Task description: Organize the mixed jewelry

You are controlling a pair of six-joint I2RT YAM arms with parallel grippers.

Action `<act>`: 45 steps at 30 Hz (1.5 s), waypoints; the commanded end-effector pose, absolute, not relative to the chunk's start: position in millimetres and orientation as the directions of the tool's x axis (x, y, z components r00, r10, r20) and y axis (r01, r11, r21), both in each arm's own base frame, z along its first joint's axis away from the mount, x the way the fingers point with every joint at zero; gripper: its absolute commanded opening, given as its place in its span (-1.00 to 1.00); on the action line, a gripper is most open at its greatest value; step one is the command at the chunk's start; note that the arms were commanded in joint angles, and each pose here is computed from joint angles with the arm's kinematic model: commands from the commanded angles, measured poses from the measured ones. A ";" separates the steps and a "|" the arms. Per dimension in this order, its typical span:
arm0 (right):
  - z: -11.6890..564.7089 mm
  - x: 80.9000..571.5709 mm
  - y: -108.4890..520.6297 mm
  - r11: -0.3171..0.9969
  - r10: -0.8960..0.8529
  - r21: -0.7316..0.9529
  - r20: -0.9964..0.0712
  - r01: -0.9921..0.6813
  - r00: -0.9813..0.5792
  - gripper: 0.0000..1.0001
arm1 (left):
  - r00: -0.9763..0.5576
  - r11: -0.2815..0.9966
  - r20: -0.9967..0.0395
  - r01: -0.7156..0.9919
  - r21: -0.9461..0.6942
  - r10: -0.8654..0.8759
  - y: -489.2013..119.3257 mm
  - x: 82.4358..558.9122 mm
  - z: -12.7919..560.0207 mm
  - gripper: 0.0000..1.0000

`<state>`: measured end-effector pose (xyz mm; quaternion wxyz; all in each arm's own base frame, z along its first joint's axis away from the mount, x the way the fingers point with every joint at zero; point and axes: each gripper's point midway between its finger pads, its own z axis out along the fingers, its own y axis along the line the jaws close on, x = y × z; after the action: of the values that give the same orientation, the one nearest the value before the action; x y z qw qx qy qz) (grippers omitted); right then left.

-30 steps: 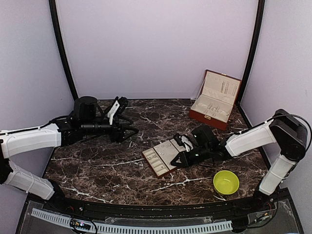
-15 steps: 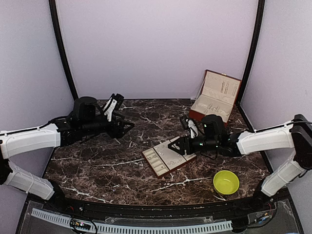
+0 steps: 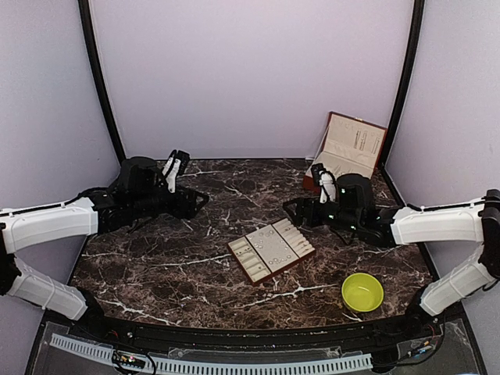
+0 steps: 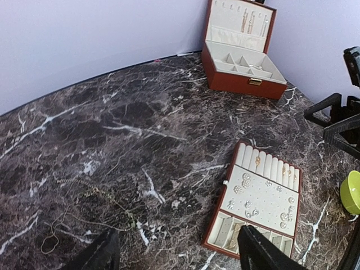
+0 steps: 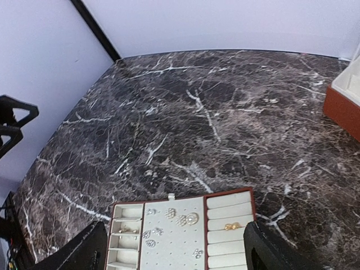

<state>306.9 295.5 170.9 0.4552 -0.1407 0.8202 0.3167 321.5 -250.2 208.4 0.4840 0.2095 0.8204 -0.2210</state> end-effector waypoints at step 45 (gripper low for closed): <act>148.7 417.7 88.9 0.964 0.264 0.207 -0.772 0.164 -0.578 0.55 | -0.796 0.959 -0.598 0.091 -0.268 -0.091 -123.4 337.8 121.6 0.48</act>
<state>409.9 129.3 153.2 0.4622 0.0716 0.8765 0.1141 319.1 -120.8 98.4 0.2984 -0.0569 0.9416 -0.1452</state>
